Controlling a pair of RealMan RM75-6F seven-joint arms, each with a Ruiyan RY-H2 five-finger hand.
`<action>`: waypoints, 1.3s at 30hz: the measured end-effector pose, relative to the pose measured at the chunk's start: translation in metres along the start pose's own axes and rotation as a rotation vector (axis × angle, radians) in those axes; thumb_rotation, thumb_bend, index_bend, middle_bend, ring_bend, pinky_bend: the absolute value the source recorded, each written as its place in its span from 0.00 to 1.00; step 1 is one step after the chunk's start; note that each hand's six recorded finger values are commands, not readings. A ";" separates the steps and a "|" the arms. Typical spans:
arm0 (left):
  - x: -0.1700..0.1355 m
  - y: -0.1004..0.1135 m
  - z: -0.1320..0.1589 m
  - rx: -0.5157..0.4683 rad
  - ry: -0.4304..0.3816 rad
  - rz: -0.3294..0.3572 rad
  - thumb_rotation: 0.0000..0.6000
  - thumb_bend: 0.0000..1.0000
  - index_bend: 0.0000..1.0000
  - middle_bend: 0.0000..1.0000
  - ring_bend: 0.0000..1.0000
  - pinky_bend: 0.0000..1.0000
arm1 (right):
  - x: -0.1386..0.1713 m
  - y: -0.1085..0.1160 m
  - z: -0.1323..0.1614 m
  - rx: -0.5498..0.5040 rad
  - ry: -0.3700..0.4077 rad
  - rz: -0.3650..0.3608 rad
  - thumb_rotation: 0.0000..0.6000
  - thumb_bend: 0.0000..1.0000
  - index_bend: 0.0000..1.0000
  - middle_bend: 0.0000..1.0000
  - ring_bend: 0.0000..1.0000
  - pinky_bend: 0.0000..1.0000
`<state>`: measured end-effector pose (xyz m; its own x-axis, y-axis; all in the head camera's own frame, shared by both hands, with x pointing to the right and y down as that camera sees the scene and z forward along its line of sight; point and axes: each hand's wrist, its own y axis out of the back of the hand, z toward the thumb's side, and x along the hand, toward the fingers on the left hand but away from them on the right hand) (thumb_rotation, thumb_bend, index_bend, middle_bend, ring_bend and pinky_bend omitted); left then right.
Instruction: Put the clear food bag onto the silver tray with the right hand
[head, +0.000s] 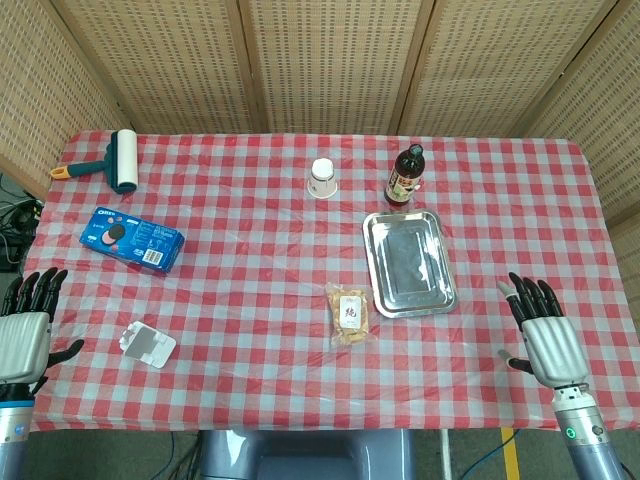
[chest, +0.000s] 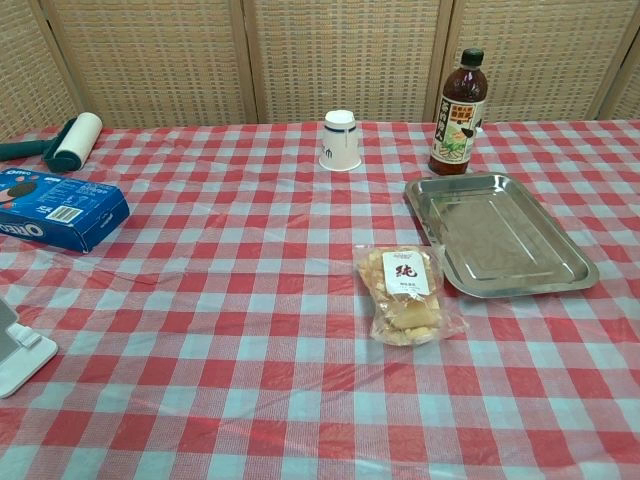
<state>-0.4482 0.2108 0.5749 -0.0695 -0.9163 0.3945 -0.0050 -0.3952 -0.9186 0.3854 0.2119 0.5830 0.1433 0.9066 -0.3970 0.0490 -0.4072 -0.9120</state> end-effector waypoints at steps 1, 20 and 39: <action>0.000 0.000 0.000 -0.001 -0.002 0.001 1.00 0.02 0.00 0.00 0.00 0.00 | 0.000 0.000 0.000 0.001 0.000 0.000 1.00 0.02 0.00 0.00 0.00 0.00; -0.002 0.000 0.003 -0.003 -0.013 0.003 1.00 0.02 0.00 0.00 0.00 0.00 | 0.001 0.000 0.001 -0.005 0.002 0.000 1.00 0.02 0.00 0.00 0.00 0.00; -0.002 0.002 0.001 -0.009 -0.002 0.004 1.00 0.02 0.00 0.00 0.00 0.00 | -0.008 -0.015 0.020 -0.024 0.085 0.052 1.00 0.02 0.00 0.00 0.00 0.00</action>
<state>-0.4474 0.2119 0.5719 -0.0674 -0.9179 0.3910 -0.0138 -0.3910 -0.9203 0.3632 0.2128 0.5979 0.2294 0.8719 -0.4327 0.0632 -0.4569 -0.8872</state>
